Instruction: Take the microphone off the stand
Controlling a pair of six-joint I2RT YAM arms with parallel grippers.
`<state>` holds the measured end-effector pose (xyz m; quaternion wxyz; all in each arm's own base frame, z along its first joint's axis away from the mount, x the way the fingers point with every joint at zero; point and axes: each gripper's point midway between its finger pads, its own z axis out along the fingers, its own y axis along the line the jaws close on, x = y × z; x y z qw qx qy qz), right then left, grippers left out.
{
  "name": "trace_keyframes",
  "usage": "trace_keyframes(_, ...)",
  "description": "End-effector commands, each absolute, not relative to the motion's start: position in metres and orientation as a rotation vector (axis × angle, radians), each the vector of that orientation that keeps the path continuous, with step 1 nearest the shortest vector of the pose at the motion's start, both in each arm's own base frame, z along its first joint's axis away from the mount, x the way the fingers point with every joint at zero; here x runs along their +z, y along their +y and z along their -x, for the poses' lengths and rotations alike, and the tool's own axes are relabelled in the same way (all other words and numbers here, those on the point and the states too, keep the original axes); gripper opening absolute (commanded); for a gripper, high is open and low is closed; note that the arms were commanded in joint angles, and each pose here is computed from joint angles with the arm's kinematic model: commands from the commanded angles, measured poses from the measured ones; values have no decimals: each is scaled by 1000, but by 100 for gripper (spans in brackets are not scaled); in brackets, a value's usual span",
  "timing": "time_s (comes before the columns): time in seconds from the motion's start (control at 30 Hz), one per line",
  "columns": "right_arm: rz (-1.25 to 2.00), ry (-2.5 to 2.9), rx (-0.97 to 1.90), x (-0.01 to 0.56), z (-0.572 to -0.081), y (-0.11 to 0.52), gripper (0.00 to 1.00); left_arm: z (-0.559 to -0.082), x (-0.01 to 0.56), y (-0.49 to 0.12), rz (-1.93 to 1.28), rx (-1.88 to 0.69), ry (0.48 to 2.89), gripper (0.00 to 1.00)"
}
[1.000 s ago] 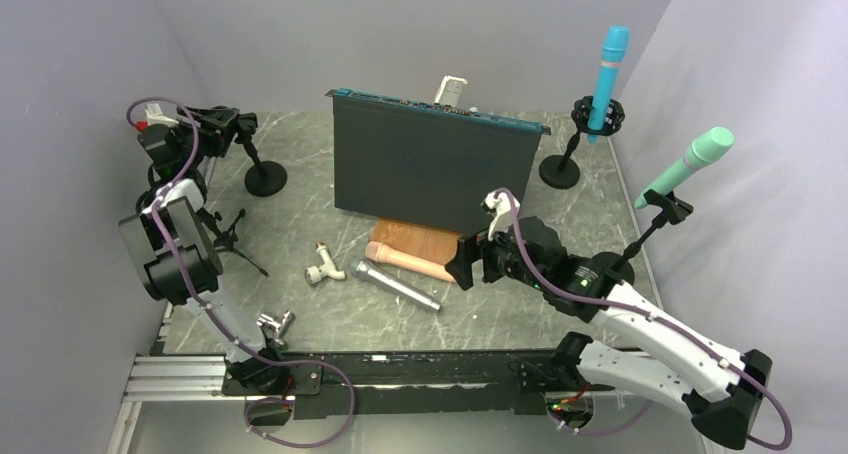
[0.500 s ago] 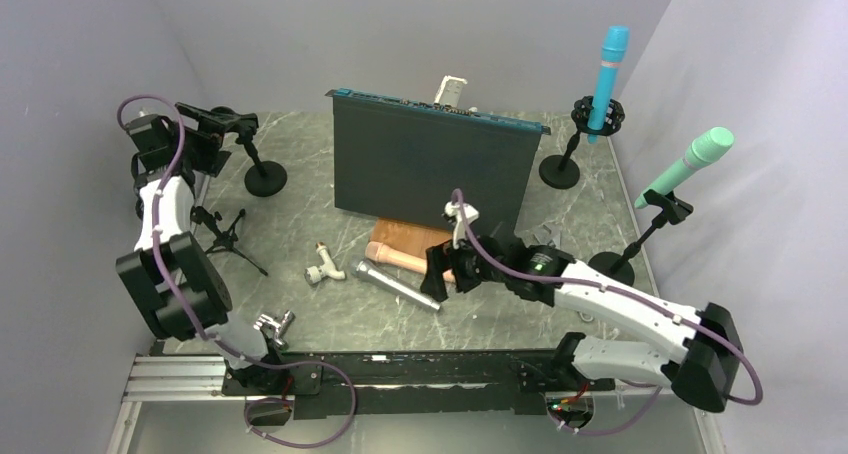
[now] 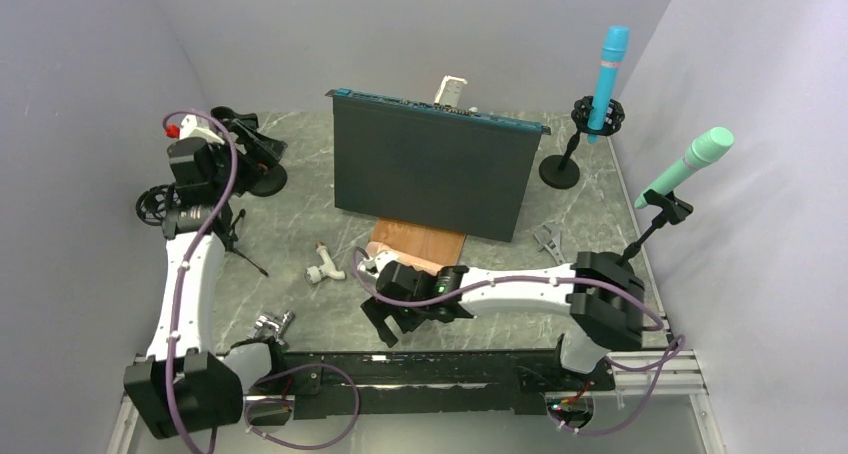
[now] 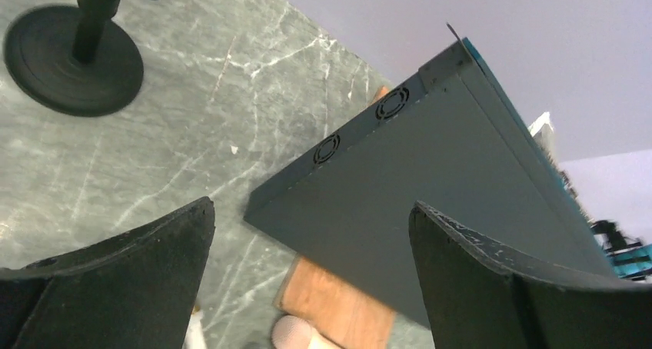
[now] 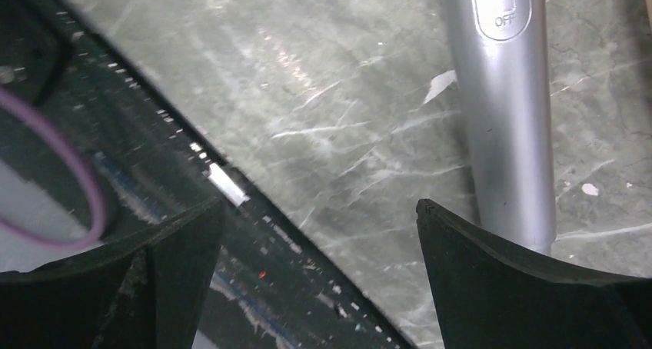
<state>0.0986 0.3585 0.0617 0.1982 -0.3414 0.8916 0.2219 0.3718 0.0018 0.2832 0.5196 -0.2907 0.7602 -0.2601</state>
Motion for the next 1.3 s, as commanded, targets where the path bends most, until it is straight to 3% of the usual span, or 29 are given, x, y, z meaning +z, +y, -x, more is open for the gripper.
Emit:
trace_keyframes(0.0,898,2462,479,54,-120,364,97,-364,284,2,485,-421,1797,99)
trace_keyframes(0.27,829,2510,393,31,-126,362,98,-354,273,-14,361,-391,1802,98)
trace_keyframes(0.7,717,2485,181,41,-157,341,100,-341,294,-27,262,-355,1716,99)
trace_keyframes(1.27,663,2401,308,121,-159,341,100,-339,297,-29,243,-343,1715,99)
